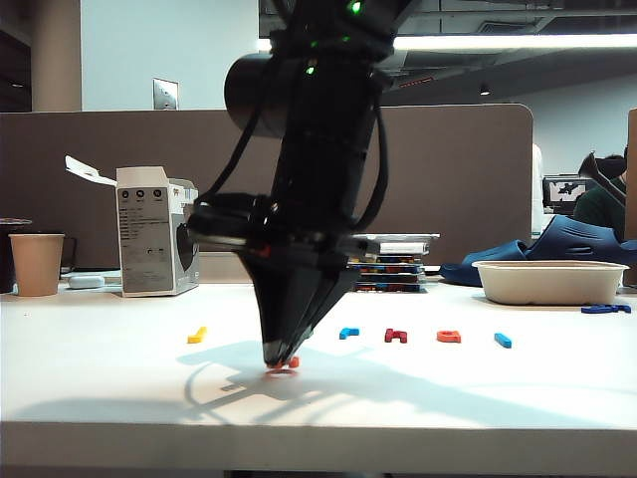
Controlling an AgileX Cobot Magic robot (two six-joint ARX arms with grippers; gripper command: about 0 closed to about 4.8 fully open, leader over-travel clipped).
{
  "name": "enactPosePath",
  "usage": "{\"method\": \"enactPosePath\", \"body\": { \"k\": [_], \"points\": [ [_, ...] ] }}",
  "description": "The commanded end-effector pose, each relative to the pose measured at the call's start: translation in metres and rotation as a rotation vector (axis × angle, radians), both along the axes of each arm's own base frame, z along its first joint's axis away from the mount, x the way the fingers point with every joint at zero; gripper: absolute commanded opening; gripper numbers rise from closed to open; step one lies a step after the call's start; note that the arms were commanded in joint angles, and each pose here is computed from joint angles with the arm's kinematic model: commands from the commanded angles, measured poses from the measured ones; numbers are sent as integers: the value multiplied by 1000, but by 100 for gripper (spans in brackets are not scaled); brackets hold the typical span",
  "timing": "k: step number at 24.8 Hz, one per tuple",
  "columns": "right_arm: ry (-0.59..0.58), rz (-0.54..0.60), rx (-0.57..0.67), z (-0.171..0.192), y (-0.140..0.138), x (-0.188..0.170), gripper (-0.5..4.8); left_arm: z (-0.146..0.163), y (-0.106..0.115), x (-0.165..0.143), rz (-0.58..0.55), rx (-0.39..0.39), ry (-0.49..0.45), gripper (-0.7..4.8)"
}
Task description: Select the appropriate letters from the row of letter magnets placed on the table to arrange into the word "car".
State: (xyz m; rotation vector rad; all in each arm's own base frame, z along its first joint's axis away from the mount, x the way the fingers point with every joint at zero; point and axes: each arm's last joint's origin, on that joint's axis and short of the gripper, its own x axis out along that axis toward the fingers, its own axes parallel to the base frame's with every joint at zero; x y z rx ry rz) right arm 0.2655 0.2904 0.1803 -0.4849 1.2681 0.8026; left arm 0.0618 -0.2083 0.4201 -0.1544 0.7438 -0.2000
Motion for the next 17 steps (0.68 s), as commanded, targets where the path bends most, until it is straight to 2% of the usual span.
{"method": "enactPosePath", "body": {
  "k": [1, 5, 9, 14, 17],
  "points": [
    [-28, 62, -2, 10, -5, 0, -7, 1, 1, 0, 1, -5, -4, -5],
    [-58, 115, 3, 19, -12, 3, -7, 1, 1, 0, 2, -6, -4, -6],
    [-72, 302, 35, 33, -18, -2, -7, 1, 1, 0, 2, -5, -4, -6],
    [-62, 462, 111, 36, -16, -5, -7, 1, 1, 0, 2, -5, -4, -6],
    [-104, 530, 142, 37, -14, -4, -7, 1, 1, 0, 2, -5, -4, -6]
  ]
}}
